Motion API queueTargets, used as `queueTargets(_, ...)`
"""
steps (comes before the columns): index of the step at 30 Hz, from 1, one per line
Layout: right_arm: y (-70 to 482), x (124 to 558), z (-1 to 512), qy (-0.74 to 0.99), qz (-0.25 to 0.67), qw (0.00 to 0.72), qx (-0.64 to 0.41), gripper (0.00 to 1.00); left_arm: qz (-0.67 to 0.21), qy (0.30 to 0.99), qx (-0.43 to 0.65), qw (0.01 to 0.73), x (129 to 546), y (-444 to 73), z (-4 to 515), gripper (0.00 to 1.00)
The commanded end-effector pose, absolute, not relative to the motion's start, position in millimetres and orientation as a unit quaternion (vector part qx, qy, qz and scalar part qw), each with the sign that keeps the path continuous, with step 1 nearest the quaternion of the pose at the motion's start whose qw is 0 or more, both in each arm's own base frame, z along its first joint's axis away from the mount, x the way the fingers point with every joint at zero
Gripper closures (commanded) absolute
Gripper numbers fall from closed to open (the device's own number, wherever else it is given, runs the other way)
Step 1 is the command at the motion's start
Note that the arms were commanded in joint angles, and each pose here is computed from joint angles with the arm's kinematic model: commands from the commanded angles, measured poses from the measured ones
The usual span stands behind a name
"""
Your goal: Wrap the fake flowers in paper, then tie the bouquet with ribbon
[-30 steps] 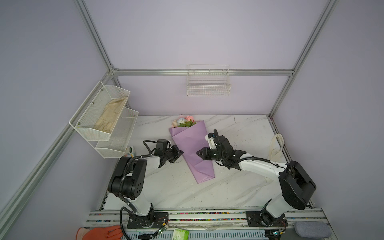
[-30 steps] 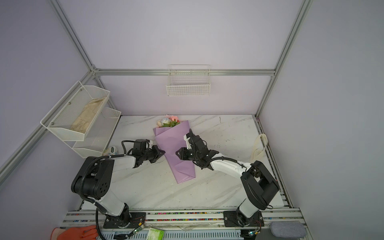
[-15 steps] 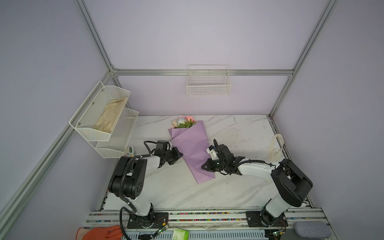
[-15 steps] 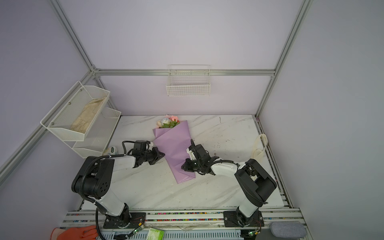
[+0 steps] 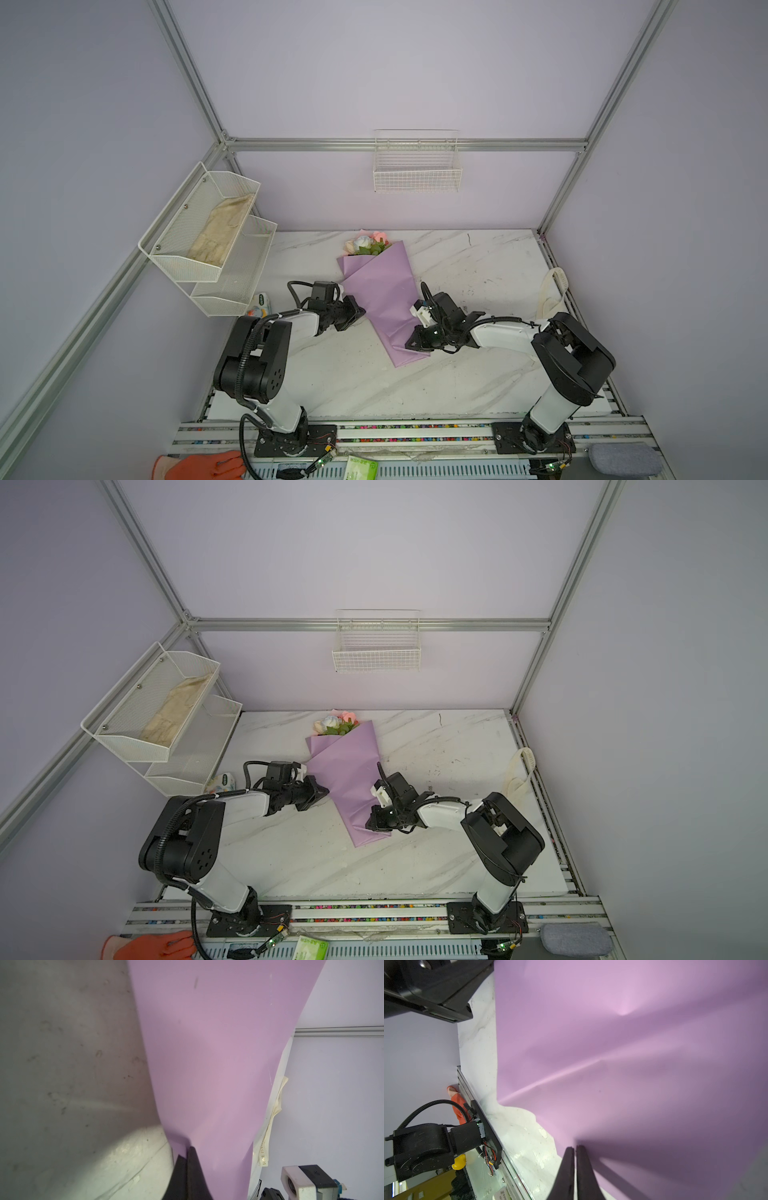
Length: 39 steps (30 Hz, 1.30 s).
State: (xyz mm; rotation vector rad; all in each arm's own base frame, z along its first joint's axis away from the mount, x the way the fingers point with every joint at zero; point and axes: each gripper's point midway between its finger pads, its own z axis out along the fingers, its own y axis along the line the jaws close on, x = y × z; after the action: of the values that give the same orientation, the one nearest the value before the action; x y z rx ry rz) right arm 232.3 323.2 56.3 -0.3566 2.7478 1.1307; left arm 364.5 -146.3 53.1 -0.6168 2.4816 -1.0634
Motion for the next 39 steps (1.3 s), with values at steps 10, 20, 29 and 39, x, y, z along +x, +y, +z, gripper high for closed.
queueTargets(10,334.3,279.4,113.6,0.893,0.405,0.150,-0.126,0.79,-0.389,0.880,-0.180,0.205,353.3,-146.2,83.0,1.00)
queueTargets(20,334.6,246.5,63.8,0.899,0.407,0.069,-0.143,0.87,-0.367,0.892,-0.175,0.196,352.6,-142.6,64.3,1.00)
queueTargets(29,322.3,222.4,39.0,0.907,0.398,0.040,-0.136,0.88,-0.354,0.899,-0.168,0.195,362.8,-142.0,60.7,1.00)
queueTargets(39,312.4,206.2,34.7,0.913,0.388,0.023,-0.126,0.87,-0.340,0.906,-0.175,0.182,360.5,-138.2,45.0,1.00)
